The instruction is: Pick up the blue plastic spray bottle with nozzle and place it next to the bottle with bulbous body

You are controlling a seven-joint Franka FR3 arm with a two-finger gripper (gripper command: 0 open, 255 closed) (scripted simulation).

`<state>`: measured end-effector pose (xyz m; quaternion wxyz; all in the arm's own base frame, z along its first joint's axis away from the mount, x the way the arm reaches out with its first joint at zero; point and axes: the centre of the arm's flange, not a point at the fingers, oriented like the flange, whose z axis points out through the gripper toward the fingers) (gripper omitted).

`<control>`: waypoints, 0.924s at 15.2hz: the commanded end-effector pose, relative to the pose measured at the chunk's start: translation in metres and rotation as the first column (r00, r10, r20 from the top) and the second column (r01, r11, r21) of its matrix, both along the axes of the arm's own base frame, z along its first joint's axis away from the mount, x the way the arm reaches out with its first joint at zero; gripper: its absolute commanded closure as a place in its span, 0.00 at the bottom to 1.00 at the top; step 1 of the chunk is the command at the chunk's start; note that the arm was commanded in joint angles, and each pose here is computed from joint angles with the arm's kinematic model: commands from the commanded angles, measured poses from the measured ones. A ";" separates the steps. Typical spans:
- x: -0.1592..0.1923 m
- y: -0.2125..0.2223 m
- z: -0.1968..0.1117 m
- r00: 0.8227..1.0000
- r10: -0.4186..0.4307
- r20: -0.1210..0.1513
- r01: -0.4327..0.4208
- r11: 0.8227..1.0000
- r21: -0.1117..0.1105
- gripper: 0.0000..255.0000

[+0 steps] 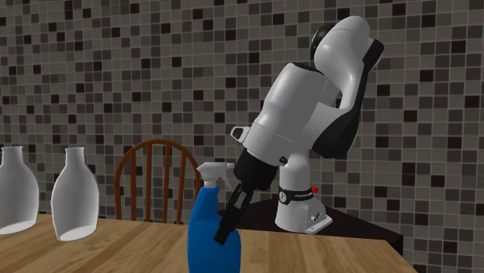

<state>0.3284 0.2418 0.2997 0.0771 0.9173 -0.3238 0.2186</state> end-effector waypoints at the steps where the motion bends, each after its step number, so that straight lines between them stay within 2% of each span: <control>1: 0.000 0.000 0.005 1.000 0.000 0.000 0.000 1.000 0.000 1.00; 14: 0.000 0.000 0.074 1.000 0.000 0.000 0.000 1.000 0.000 1.00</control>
